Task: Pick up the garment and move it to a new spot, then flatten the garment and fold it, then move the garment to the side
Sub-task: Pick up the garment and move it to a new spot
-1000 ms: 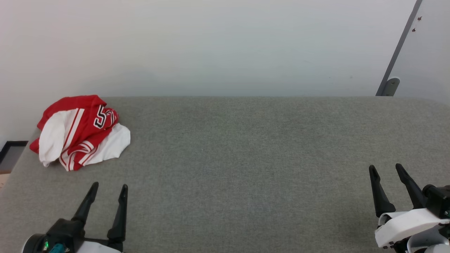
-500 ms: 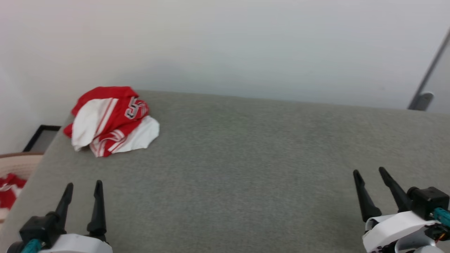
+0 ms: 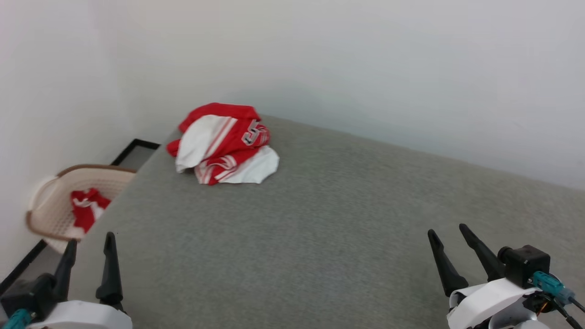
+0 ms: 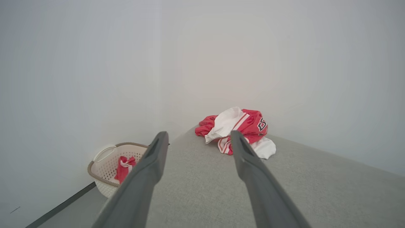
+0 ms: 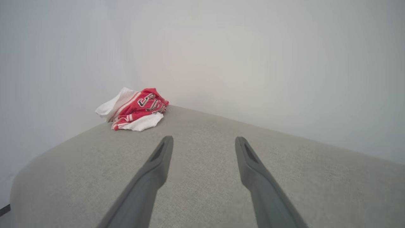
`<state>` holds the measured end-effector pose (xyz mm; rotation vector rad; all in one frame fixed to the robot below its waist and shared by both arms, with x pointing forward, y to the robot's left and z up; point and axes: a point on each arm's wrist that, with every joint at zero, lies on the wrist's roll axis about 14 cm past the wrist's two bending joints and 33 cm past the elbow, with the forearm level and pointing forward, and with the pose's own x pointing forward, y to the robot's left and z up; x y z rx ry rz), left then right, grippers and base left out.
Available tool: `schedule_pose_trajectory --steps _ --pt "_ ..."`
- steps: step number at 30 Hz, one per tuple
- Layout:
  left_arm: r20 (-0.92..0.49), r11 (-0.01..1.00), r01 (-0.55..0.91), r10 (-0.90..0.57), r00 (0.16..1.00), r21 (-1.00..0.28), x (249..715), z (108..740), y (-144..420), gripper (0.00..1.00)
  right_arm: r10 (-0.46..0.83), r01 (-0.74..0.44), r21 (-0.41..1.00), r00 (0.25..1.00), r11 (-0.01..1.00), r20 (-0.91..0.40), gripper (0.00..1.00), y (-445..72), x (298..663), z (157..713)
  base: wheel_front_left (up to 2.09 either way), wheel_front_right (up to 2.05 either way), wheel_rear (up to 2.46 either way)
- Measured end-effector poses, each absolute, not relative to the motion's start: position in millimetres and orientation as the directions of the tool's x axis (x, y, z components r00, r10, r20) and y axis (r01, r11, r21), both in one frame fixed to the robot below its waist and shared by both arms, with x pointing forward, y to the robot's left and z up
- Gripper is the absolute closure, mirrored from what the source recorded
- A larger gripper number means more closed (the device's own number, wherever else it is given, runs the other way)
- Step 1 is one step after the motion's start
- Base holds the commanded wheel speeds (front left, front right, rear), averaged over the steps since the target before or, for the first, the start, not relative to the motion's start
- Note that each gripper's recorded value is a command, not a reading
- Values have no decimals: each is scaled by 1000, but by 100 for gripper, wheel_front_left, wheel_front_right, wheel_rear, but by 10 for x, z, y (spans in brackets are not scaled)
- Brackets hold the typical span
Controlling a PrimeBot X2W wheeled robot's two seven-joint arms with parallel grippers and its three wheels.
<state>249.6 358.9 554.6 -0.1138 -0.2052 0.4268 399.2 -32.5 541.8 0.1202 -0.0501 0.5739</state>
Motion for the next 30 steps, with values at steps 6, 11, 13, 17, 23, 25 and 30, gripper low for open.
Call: schedule_pose_trajectory --steps 6,11,13,17,23,25,30 --pt "185 867 -462 493 850 -186 2177 5606 3751 0 600 -606 89 795 790 86 0 -44 3974 5446 0 0 0" --pt "182 848 -482 521 834 -220 2070 5640 3836 0 622 -628 81 778 774 86 0 48 3960 5459 0 0 0" --pt "182 855 -468 508 842 -222 2114 5671 3846 0 616 -621 78 783 780 84 0 13 3979 5465 0 0 0" --pt "192 884 -428 460 867 -189 2318 5805 3861 0 596 -602 74 798 795 88 0 -89 4037 5496 0 0 0" --pt "205 926 -340 369 907 -165 2860 6112 3872 0 546 -551 59 834 832 79 0 -366 4168 5497 0 0 0" --pt "205 940 -313 336 919 -139 3075 6230 3875 0 531 -536 52 843 843 81 0 -441 4248 5519 0 0 0" --pt "186 960 -256 273 944 -111 3686 6445 3876 0 487 -491 40 870 870 78 0 -643 4473 5499 0 0 0"
